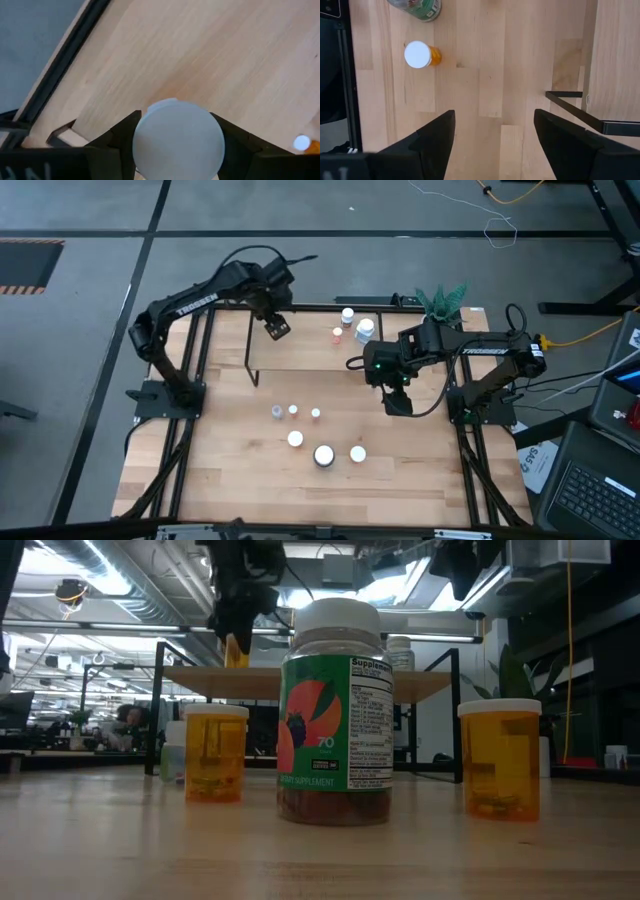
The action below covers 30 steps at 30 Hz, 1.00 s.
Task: Pick and place medicine bottles onto shelf by color
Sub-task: Put the top left orange pill bottle on the shelf
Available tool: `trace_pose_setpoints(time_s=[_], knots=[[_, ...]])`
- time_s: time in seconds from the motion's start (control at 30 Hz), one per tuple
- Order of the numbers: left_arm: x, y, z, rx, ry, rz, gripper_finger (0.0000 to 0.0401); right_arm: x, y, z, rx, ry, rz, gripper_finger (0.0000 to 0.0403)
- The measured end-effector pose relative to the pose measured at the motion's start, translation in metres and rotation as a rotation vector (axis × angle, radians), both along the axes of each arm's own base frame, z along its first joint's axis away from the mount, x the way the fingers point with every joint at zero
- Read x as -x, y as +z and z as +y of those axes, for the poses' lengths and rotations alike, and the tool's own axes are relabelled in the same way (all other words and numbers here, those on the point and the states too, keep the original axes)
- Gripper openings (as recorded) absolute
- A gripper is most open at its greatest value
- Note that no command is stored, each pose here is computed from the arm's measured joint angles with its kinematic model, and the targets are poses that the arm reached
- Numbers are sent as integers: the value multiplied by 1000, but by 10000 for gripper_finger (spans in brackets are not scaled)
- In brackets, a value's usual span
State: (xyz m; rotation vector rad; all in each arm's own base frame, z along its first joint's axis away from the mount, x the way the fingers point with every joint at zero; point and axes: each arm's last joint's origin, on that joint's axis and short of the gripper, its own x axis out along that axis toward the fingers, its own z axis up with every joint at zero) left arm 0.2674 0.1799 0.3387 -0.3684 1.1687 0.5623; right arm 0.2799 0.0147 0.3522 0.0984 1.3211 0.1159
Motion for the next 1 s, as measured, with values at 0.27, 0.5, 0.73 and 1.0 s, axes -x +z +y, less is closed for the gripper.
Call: trace_pose_setpoints(time_s=[0.27,0.5,0.73,1.0], knots=[[-14,-14,-1,7,-45,47,199,0,0,0,0,0,0,272],[-20,-14,-4,-54,-41,46,202,0,0,0,0,0,0,272],[-22,-7,-5,-71,-39,5,204,0,0,0,-1,-3,1,272],[-24,-7,-6,-97,-47,15,203,0,0,0,-1,-3,3,272]])
